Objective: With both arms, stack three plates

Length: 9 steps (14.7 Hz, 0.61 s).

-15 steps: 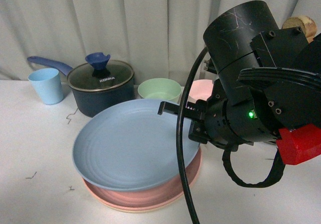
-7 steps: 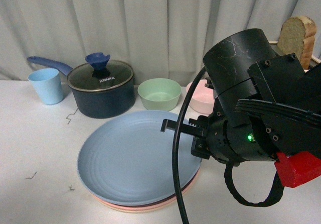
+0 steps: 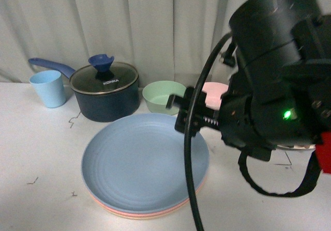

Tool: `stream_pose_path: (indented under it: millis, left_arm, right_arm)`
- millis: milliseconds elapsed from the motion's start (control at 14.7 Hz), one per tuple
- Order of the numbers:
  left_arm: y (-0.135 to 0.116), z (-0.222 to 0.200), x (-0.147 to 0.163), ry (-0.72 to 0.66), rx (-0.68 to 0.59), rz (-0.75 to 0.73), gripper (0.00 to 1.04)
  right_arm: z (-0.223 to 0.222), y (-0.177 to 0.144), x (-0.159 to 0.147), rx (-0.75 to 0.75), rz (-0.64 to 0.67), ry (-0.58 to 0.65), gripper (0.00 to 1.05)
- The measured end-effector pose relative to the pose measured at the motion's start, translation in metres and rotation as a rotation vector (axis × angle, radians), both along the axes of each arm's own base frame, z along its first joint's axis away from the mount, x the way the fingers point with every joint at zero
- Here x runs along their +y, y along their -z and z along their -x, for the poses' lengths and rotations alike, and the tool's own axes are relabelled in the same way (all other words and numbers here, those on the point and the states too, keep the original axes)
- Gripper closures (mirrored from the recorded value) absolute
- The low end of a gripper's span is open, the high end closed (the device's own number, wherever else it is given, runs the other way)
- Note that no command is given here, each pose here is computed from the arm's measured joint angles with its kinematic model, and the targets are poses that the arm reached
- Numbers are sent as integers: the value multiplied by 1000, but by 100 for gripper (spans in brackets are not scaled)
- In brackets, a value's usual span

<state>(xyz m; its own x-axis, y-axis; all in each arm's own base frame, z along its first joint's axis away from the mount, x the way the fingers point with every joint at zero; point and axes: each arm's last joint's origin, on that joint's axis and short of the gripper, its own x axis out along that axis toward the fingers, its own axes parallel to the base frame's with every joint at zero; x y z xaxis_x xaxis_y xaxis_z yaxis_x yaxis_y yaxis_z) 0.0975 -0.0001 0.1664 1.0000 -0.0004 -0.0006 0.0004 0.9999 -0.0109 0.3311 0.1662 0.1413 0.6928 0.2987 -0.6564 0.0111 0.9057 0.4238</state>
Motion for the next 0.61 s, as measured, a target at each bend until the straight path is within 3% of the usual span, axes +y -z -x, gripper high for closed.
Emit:
stream_pose_path:
  millis: [136, 204, 272, 409, 613]
  left_arm:
    - [0, 0, 0, 0, 0, 0, 7]
    - [0, 0, 0, 1, 0, 0, 7]
    - [0, 0, 0, -2, 0, 0, 7]
    - [0, 0, 0, -2, 0, 0, 7]
    - [0, 0, 0, 1, 0, 0, 7]
  right_arm:
    - [12, -49, -25, -122, -101, 7, 7]
    - [33, -86, -63, -531, -55, 125, 17]
    - [55, -82, -96, -695, 130, 210, 32]
    - [82, -75, -134, -742, 302, 233, 48]
    - [126, -69, -166, -743, 390, 187, 76]
